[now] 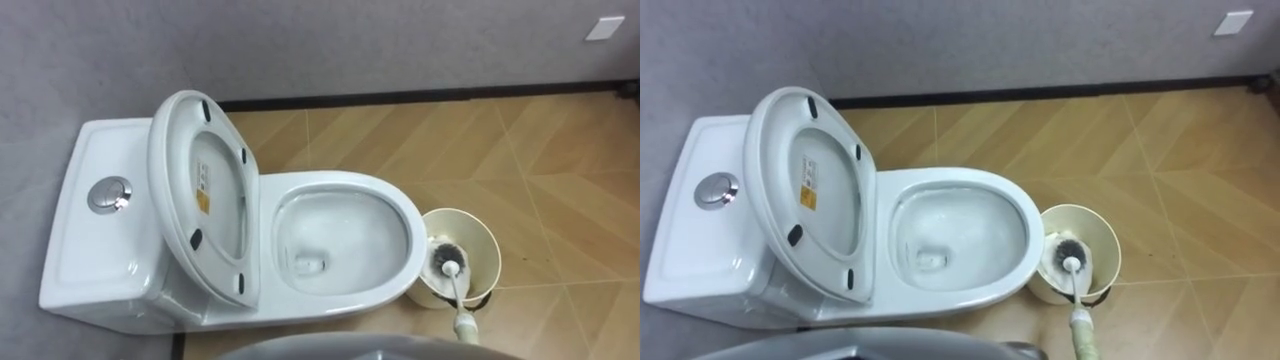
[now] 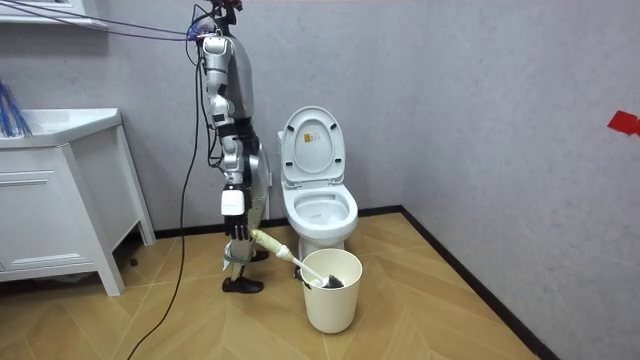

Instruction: Brush toilet

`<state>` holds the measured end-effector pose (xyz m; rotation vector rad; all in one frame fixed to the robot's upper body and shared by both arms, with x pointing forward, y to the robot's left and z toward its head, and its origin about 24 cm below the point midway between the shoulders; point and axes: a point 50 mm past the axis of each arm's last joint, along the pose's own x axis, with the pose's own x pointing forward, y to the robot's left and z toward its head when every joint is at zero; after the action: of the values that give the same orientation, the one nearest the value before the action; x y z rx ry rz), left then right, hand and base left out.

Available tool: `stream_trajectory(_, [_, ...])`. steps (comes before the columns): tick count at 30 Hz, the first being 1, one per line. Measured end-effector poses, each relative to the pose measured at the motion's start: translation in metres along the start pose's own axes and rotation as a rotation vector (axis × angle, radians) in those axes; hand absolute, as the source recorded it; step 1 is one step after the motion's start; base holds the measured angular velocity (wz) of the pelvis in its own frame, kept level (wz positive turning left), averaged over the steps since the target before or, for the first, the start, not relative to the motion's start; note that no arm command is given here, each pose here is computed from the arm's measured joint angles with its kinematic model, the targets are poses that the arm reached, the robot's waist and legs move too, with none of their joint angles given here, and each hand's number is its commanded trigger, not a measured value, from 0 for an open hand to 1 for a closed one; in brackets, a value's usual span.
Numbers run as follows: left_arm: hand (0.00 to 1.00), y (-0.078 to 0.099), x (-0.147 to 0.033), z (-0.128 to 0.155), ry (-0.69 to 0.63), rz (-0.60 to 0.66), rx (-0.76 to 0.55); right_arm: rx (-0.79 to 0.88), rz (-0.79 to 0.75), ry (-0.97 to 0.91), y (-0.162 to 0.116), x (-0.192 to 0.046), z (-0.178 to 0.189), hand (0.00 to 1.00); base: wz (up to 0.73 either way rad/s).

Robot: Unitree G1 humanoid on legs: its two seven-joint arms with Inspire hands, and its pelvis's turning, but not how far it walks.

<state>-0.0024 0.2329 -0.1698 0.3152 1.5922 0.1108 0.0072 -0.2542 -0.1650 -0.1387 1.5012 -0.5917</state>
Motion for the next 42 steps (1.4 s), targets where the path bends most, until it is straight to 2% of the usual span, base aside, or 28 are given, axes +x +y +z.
stream_trajectory(10, [0.0,0.011,0.0,-0.003,-0.038,0.068,-0.007,0.019,-0.061,-0.195,0.002,-0.006,0.043,0.0,0.05])
stream_trajectory(15, [0.0,0.025,-0.001,0.006,-0.089,0.106,0.003,-0.025,-0.069,-0.266,0.007,-0.009,0.062,0.0,0.05])
stream_trajectory(31, [0.0,0.033,-0.002,0.037,-0.195,0.121,0.015,-0.087,-0.077,-0.382,0.004,-0.014,0.096,0.0,0.08])
stream_trajectory(37, [0.0,0.035,-0.007,0.071,-0.292,0.137,-0.005,-0.094,-0.105,-0.402,-0.003,-0.017,0.122,0.0,0.06])
stream_trajectory(42, [0.0,0.04,-0.017,0.112,-0.409,0.158,-0.074,-0.063,-0.103,-0.425,-0.002,-0.024,0.144,0.0,0.18])
